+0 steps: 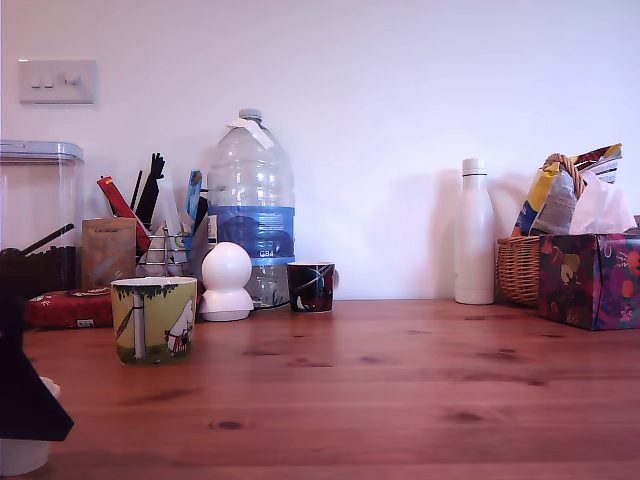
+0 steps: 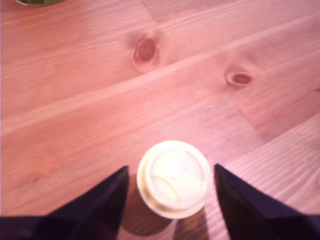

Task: Pick up the coffee capsules from the table one by one and drop them inside the nearest coffee cup

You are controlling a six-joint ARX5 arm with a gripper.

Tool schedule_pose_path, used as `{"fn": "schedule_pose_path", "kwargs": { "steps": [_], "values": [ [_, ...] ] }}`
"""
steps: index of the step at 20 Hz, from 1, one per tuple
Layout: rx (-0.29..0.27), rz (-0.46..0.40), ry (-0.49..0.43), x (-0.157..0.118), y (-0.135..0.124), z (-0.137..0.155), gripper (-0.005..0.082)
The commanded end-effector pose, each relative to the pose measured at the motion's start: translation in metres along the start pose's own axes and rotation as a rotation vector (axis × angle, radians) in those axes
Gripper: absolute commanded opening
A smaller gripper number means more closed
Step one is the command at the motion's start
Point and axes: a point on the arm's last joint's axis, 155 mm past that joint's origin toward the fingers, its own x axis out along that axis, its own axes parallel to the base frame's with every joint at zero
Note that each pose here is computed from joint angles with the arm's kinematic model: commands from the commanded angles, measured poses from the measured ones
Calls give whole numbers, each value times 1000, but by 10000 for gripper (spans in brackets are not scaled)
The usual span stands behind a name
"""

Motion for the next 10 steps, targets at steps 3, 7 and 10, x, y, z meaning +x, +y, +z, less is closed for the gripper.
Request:
{"fn": "schedule_pose_path", "kwargs": {
  "steps": [3, 7, 10],
  "values": [
    [15, -5, -11, 0, -2, 3, 38],
    [17, -5, -14, 0, -2, 4, 39],
    [17, -5, -15, 0, -2, 4, 39]
  ]
}}
